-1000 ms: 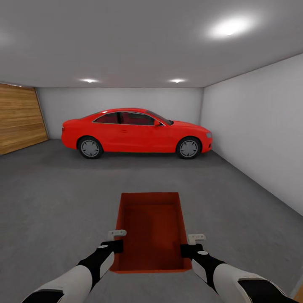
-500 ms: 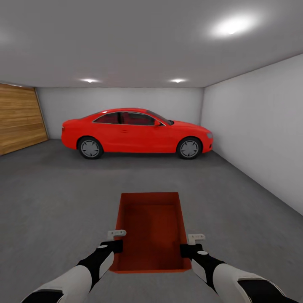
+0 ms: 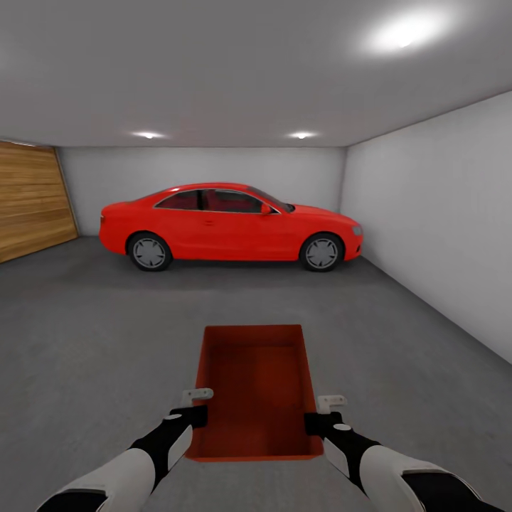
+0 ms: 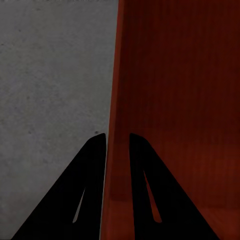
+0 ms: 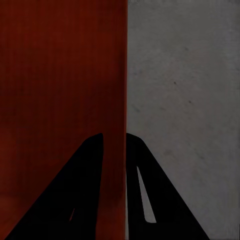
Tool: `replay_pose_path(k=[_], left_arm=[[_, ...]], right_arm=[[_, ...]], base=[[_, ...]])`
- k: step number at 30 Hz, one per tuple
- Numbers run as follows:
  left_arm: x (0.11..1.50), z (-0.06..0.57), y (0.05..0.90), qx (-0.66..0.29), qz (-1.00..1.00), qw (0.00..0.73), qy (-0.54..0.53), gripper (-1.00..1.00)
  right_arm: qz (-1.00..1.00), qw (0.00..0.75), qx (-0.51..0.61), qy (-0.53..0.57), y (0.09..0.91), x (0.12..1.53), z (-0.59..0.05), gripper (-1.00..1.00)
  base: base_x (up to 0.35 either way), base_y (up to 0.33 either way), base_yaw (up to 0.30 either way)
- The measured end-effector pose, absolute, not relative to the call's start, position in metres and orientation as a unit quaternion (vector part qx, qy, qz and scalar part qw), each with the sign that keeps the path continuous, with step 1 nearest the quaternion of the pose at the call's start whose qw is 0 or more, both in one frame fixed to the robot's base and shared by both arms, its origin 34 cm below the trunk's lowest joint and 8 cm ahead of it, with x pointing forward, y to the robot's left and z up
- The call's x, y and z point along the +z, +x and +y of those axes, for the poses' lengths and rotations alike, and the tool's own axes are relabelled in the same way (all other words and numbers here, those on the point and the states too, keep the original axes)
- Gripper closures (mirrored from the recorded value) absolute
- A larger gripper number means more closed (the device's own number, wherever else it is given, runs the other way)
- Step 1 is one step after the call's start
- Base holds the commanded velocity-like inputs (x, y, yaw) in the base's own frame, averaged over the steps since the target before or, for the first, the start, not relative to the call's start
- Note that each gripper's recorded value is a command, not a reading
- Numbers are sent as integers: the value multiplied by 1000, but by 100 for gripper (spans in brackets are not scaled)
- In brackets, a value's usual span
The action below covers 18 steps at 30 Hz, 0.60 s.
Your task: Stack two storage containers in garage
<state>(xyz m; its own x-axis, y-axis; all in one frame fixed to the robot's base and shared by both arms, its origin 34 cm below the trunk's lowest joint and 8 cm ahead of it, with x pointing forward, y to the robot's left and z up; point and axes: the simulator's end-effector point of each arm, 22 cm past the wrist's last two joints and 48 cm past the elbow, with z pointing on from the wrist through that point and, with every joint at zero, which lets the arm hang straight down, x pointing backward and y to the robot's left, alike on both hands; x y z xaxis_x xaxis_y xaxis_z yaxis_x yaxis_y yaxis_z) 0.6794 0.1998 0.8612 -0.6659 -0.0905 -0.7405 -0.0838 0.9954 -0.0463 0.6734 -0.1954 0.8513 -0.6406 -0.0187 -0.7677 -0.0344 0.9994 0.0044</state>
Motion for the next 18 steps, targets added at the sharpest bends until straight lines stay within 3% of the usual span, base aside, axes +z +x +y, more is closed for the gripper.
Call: replay_pose_path(k=[18], left_arm=[[861,200,680,-4,913,406,-48,100]], right_arm=[[906,424,9,-14,673,851,-195,100]], base=[[321,0,0]])
